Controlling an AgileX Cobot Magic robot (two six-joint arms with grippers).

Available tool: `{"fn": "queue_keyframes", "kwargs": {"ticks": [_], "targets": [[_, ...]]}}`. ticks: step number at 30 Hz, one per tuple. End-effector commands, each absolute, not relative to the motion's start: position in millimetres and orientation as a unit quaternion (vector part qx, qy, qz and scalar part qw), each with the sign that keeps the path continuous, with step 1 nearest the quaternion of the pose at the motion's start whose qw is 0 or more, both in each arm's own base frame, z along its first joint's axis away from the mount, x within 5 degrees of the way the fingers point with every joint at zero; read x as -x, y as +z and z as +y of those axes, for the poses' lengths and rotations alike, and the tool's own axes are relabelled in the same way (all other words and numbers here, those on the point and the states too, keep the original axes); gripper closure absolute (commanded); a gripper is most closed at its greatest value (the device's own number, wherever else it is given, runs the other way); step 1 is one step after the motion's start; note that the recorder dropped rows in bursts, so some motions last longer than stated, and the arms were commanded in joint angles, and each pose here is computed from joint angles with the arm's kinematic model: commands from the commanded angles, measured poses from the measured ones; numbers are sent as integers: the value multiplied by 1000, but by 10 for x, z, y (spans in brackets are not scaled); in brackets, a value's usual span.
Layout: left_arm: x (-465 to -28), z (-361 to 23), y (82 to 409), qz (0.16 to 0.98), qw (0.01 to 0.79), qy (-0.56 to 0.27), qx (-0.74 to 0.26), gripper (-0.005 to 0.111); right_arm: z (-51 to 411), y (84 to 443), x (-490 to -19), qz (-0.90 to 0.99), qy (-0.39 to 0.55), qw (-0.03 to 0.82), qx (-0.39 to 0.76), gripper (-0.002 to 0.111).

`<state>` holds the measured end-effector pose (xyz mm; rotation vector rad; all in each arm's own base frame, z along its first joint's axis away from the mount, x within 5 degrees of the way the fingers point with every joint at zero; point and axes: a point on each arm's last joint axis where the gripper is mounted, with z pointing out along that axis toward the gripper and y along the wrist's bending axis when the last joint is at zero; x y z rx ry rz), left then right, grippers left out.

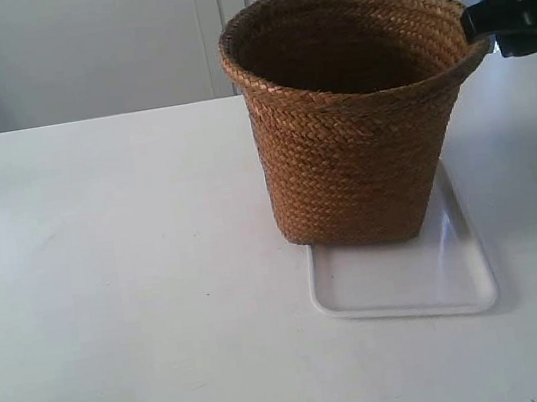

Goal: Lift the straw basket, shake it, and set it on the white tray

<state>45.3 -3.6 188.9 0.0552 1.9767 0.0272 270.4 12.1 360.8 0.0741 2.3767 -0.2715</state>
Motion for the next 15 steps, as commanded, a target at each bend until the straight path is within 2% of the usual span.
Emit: {"fn": "queue_keyframes", "kwargs": {"ticks": [1, 4, 7, 15], "targets": [[-448, -15, 1862, 838, 544, 27, -25, 107, 116, 3601, -2701, 923, -104, 368, -30, 45], [-444, -13, 1853, 841, 539, 30, -28, 107, 116, 3601, -2701, 923, -104, 368, -30, 45], [-438, 9, 1843, 842, 530, 68, -66, 107, 116, 3601, -2701, 923, -104, 368, -30, 45], [-438, 9, 1843, 842, 530, 68, -66, 107, 116, 3601, -2701, 923, -104, 368, -30, 45]]}}
